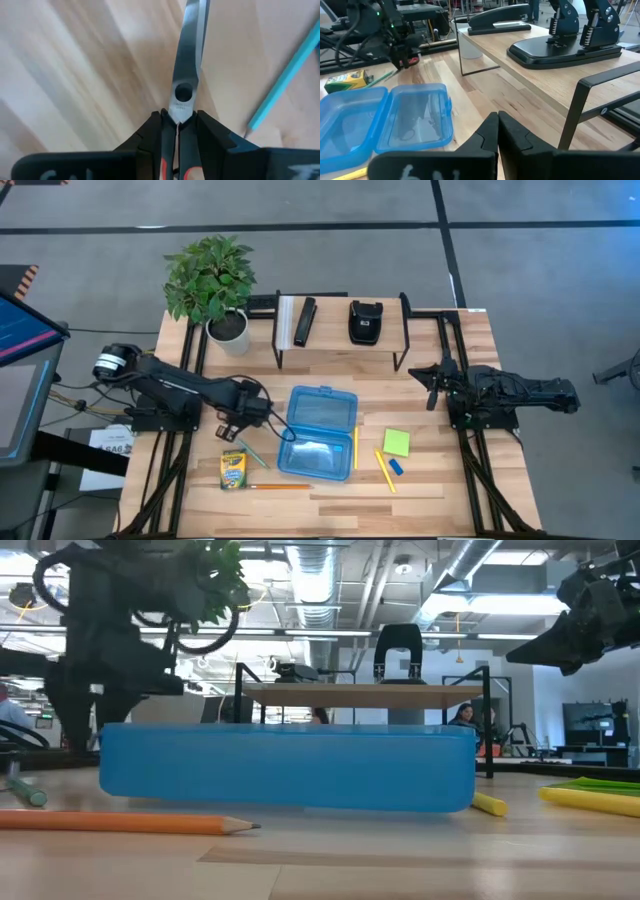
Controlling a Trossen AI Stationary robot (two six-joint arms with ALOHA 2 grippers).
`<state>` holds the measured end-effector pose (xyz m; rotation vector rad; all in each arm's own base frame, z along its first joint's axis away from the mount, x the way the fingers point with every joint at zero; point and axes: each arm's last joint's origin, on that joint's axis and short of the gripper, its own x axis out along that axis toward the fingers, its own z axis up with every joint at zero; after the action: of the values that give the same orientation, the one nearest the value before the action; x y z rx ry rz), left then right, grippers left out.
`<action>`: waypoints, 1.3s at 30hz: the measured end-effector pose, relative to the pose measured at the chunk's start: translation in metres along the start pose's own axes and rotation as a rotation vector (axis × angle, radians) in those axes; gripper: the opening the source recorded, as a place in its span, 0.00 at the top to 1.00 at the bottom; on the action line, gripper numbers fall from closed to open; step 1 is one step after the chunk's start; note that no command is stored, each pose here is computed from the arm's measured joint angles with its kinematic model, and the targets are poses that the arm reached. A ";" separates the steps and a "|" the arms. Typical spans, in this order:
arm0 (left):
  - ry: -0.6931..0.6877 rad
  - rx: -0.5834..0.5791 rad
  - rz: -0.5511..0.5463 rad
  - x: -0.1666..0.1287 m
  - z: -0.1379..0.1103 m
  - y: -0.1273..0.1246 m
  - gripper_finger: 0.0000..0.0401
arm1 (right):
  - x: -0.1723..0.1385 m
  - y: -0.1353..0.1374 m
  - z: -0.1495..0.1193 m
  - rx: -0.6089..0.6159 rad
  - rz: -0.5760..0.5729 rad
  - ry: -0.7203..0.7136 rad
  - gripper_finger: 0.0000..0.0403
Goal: Pack school essentials
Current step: Put the red scissors into the supply box
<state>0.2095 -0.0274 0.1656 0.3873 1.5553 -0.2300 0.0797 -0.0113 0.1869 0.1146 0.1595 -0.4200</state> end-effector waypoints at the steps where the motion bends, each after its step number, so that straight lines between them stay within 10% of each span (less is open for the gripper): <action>1: -0.021 -0.015 0.006 -0.004 0.000 0.000 0.83 | 0.000 0.000 0.000 0.000 0.000 0.000 0.94; 11: -0.237 -0.205 -0.013 -0.050 0.020 -0.005 0.95 | 0.000 0.000 0.000 0.000 0.000 0.000 0.94; 23: -0.292 -0.052 0.029 -0.087 0.066 -0.027 0.99 | 0.000 0.000 0.000 0.000 0.000 0.000 0.94; 35: -0.217 -0.132 0.072 -0.051 0.031 -0.040 0.62 | 0.000 0.000 0.000 0.000 0.000 0.000 0.94; 39: -0.395 -0.181 0.012 -0.036 0.008 -0.048 0.50 | 0.000 0.000 0.000 0.000 0.000 0.000 0.94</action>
<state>0.1979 -0.0779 0.1963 0.1935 1.1731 -0.1445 0.0797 -0.0114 0.1869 0.1147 0.1591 -0.4201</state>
